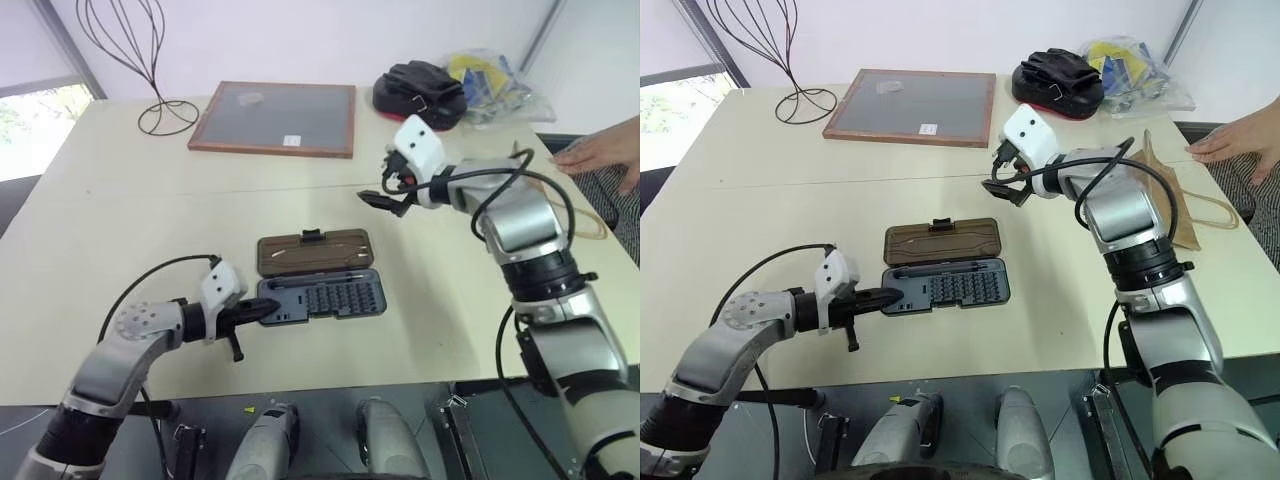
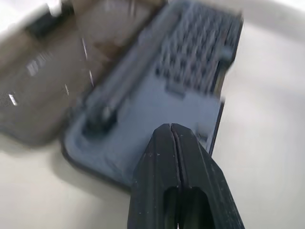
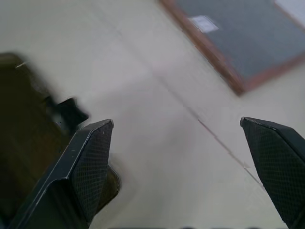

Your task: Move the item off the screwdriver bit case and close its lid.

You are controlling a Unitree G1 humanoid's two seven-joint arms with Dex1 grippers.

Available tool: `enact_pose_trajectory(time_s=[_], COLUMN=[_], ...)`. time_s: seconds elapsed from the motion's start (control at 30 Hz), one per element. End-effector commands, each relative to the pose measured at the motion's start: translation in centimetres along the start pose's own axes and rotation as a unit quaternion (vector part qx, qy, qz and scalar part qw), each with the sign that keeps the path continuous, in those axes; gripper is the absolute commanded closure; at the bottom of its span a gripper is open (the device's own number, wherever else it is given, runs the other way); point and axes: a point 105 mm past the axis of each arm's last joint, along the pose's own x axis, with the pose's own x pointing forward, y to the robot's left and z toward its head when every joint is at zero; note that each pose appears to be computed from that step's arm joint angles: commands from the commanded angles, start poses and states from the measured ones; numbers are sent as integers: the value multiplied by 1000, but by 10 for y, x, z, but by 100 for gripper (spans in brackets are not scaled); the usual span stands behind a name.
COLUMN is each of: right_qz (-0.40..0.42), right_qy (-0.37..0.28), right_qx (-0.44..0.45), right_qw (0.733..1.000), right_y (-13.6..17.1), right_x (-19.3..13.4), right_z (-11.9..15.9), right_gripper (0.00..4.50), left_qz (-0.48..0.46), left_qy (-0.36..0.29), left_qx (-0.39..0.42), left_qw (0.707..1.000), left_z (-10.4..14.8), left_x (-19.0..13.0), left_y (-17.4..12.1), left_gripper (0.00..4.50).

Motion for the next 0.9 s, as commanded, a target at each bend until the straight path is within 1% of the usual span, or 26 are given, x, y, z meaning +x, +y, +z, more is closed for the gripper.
enact_pose_trajectory(time_s=[0.03, 0.17, 0.33, 0.5, 0.67, 0.9], right_qz=[94, 145, 154, 109, 89, 89], right_qy=[7, 21, 25, 54, 65, 84], right_qx=[-43, -33, -10, 17, 25, 21], right_qw=[995, 989, 988, 992, 994, 992], right_y=[17, 24, 22, 10, 7, 9], right_x=[10, 28, 48, 67, 72, 72], right_z=[8, 0, -5, -26, -36, -50], right_gripper=[5, 5, 5, 5, 5, 5], left_qz=[2, 3, 7, 13, 20, 29], left_qy=[7, 10, 9, 10, 12, 13], left_qx=[6, 8, 7, 7, 8, 7], left_qw=[1000, 1000, 1000, 1000, 1000, 999], left_z=[-6, -10, -11, -13, -13, -15], left_x=[2, 4, 3, 1, -3, -7], left_y=[2, 2, 2, -2, -2, -3], left_gripper=[450, 450, 450, 450, 450, 450])
